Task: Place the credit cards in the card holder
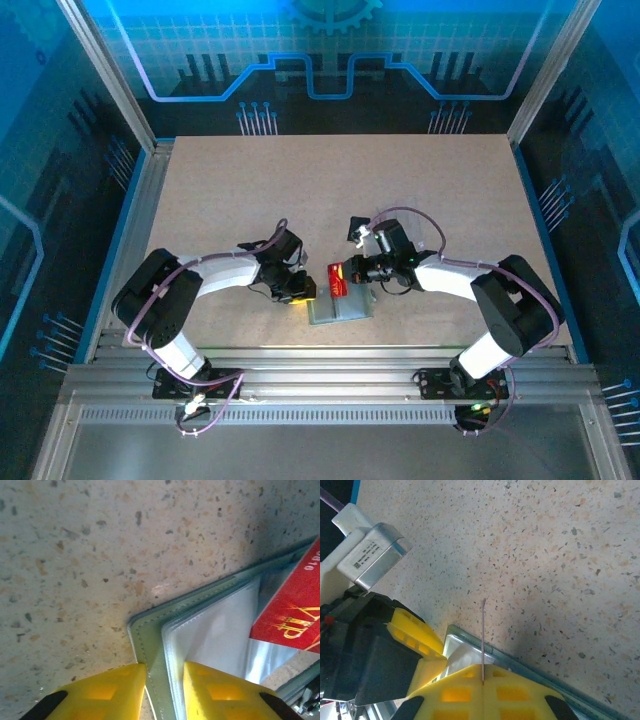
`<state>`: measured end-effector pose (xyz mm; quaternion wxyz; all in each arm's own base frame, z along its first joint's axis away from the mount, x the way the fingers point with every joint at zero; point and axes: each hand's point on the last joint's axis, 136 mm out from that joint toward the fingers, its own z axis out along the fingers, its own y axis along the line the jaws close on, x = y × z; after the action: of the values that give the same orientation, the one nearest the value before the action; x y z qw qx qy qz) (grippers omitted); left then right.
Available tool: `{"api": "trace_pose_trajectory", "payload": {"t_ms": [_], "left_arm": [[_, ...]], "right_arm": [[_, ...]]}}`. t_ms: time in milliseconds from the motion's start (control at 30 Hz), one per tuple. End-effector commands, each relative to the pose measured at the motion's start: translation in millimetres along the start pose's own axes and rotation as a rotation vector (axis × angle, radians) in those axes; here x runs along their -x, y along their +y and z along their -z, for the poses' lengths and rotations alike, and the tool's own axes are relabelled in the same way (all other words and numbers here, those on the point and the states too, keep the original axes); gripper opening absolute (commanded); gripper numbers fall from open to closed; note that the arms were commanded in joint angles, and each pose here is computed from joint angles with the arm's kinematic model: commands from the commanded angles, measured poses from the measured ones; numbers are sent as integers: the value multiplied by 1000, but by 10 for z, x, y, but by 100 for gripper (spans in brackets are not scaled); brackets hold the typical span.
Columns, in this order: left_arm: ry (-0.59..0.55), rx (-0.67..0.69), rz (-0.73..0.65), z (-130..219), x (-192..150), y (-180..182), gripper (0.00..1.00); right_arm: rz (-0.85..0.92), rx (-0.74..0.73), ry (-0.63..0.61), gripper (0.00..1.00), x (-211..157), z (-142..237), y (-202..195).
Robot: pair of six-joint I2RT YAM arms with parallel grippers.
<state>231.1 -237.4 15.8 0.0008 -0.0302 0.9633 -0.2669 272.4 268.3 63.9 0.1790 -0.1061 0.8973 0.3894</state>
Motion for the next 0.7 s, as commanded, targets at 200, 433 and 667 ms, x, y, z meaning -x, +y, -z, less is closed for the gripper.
{"api": "trace_pose_trajectory", "payload": {"t_ms": [200,433,667], "left_arm": [[-2,138,-15,-159,-34,314,22],[2,160,-20,-196,-67,353,22],[9,165,-15,-227,-91,382,21]], "right_arm": [[-10,4,-39,0,34,144,-20],[-34,14,-7,0,-21,36,-50],[-46,36,6,0,-64,-47,-26]]}}
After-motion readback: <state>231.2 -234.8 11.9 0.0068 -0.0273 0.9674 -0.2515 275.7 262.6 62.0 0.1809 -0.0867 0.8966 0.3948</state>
